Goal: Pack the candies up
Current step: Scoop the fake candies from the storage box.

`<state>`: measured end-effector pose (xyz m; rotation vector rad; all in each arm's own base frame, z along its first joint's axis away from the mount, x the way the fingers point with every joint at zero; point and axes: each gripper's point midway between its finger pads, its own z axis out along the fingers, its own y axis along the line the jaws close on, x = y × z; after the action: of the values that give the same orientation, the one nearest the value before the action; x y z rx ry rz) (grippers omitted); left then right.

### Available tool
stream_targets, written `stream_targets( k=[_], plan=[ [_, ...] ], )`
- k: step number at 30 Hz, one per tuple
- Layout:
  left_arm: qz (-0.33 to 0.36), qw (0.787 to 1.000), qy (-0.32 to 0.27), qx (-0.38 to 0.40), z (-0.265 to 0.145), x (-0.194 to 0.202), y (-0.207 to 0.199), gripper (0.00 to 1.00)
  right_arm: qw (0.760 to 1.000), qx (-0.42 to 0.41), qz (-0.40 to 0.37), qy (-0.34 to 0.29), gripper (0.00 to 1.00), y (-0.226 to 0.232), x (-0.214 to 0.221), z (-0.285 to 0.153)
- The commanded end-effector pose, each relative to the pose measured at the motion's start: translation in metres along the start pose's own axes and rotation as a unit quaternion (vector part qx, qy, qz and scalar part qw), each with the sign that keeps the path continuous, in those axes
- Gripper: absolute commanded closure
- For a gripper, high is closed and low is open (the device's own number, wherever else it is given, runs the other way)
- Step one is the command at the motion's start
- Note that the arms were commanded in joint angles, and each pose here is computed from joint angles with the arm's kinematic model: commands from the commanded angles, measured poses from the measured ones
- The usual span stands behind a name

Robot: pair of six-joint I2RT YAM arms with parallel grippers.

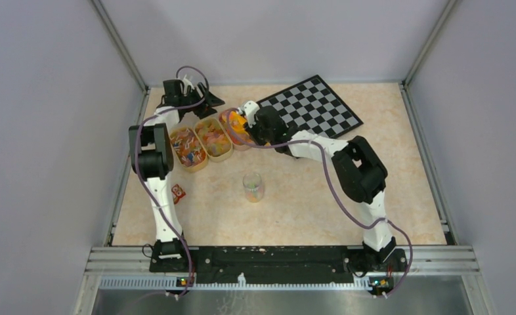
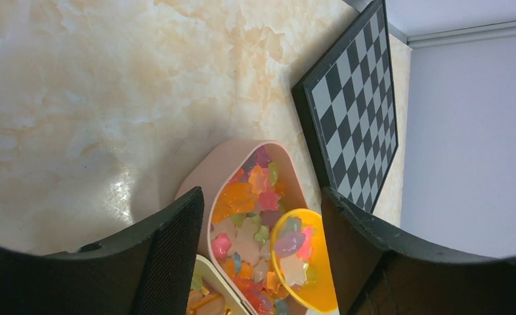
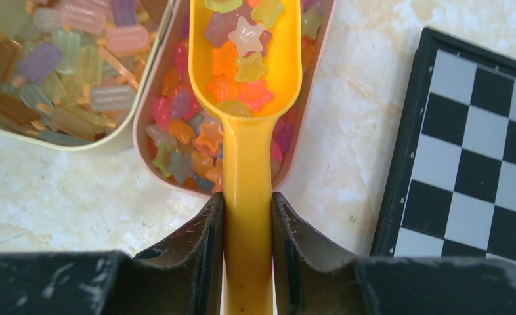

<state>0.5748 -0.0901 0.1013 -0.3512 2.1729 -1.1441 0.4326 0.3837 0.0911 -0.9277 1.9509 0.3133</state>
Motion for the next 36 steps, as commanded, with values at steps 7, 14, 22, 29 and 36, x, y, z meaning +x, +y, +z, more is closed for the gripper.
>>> stream_targets(
  k=[7,14,22,29,36],
  plan=[
    [0.073,0.996,-0.049,0.018,-0.044,-0.035,-0.067,0.26,0.989,-0.009,0.009,-0.147,1.0,-0.008,-0.083,-0.041],
    [0.104,0.992,-0.075,0.006,-0.081,-0.042,-0.105,0.23,0.985,-0.016,0.005,-0.174,1.0,-0.004,-0.081,-0.054],
    [0.121,0.99,-0.079,-0.005,-0.114,-0.027,-0.128,0.2,0.98,-0.018,0.003,-0.198,1.0,-0.004,-0.086,-0.081],
    [0.164,0.981,-0.104,-0.024,-0.159,-0.006,-0.152,0.02,0.975,-0.022,-0.022,-0.221,1.0,-0.002,-0.088,-0.117],
    [0.194,0.97,-0.14,-0.041,-0.203,0.028,-0.173,0.01,0.974,-0.021,-0.024,-0.226,1.0,-0.002,-0.085,-0.154]
  ],
)
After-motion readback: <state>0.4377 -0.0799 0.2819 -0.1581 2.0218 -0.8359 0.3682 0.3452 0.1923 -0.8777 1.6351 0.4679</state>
